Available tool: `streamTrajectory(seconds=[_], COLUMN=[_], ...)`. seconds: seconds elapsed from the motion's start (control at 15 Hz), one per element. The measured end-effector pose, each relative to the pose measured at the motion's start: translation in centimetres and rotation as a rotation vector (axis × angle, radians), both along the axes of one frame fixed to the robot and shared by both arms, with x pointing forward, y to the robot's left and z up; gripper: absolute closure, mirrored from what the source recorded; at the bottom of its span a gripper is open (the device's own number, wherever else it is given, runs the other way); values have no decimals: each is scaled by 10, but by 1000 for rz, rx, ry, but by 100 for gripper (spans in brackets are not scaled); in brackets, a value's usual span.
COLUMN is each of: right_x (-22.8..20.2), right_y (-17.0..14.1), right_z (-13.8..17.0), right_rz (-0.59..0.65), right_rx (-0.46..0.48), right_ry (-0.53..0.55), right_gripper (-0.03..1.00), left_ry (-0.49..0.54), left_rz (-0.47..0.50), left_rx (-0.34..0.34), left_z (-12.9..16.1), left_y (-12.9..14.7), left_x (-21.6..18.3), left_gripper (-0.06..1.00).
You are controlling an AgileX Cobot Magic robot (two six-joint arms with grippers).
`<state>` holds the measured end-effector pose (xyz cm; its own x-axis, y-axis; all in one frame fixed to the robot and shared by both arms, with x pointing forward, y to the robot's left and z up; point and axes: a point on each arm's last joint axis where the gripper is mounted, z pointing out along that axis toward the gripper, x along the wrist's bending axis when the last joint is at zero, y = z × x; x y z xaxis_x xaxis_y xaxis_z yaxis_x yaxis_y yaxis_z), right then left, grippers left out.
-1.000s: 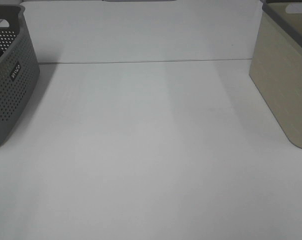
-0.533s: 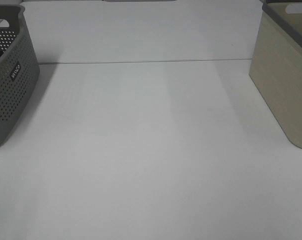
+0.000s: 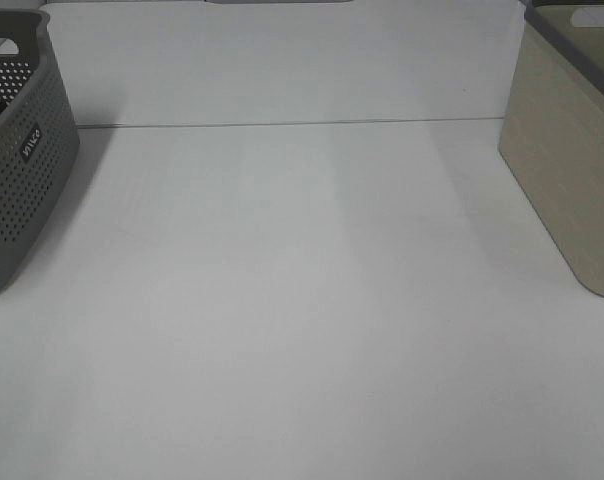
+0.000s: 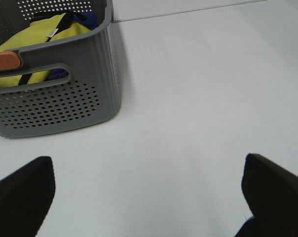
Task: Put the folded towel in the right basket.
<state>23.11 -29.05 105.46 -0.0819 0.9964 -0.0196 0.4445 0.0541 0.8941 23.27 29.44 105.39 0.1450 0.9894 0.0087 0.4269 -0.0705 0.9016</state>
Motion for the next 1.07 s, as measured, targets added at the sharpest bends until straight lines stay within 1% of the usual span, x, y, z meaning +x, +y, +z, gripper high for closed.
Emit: streamTrajectory(seconds=[1.07], right_x=[0], right_y=[0], right_z=[0], right_rz=[0], right_rx=[0], right_ry=[0], right_gripper=[41], left_ry=[0], left_rz=[0], left_rx=[0], left_z=[0], left_y=[0], left_x=[0], left_gripper=[-3])
